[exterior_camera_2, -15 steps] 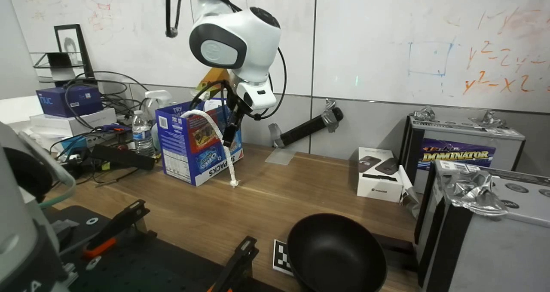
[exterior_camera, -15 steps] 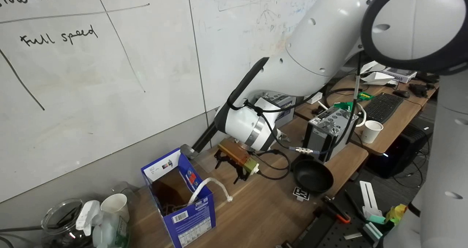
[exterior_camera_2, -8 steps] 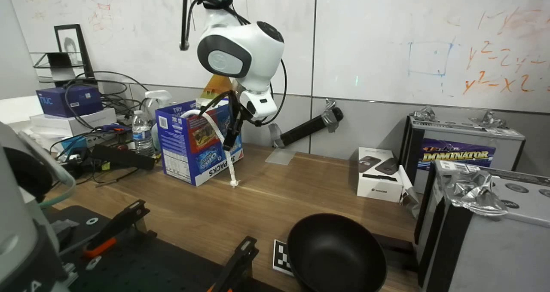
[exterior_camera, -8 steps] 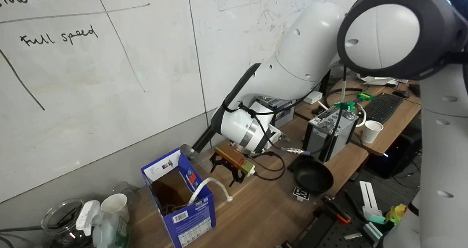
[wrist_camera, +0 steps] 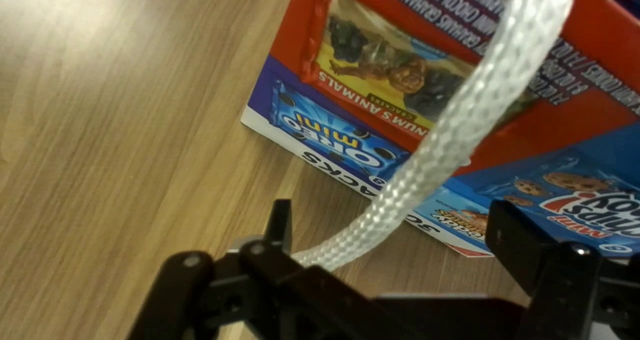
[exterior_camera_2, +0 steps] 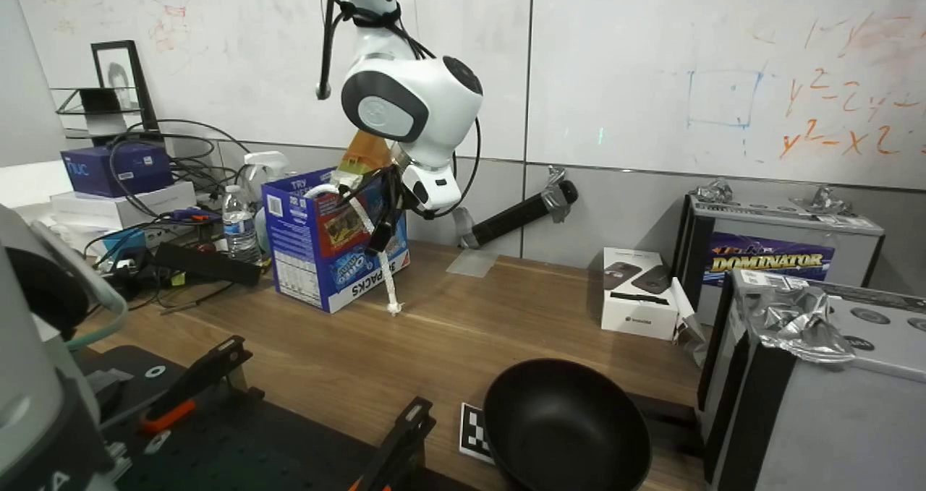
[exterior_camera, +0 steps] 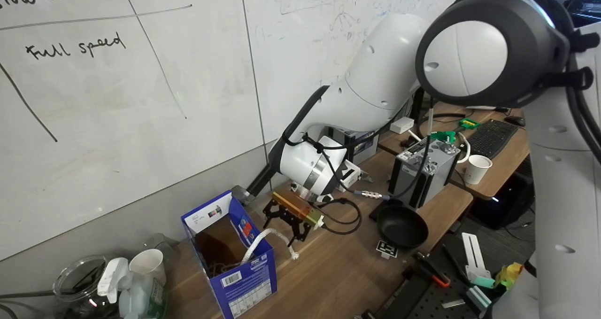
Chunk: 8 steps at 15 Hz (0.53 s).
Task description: Put the ropes into the box.
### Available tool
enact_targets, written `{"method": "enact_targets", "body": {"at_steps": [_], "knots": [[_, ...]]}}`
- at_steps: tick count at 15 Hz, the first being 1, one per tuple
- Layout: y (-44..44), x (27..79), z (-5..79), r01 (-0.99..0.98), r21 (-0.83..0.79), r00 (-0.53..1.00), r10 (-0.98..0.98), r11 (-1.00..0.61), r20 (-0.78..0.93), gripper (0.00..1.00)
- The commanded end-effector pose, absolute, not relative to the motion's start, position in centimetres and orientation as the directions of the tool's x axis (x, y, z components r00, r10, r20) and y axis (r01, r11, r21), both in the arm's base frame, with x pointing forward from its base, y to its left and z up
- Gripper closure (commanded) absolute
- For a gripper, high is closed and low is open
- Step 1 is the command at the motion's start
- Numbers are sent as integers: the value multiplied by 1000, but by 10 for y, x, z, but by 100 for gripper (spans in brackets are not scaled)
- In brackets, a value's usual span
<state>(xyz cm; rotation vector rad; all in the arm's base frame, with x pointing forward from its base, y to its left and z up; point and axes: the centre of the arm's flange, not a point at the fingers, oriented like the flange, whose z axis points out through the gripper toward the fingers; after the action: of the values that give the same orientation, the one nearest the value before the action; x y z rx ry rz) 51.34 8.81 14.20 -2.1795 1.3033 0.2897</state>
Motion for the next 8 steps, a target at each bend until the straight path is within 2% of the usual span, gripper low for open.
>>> {"method": "enact_targets", "body": {"at_steps": [1, 8], "knots": [[93, 523, 135, -851, -390, 515, -705, -352, -488, 0], [96, 524, 129, -851, -385, 519, -689, -358, -505, 0]]}}
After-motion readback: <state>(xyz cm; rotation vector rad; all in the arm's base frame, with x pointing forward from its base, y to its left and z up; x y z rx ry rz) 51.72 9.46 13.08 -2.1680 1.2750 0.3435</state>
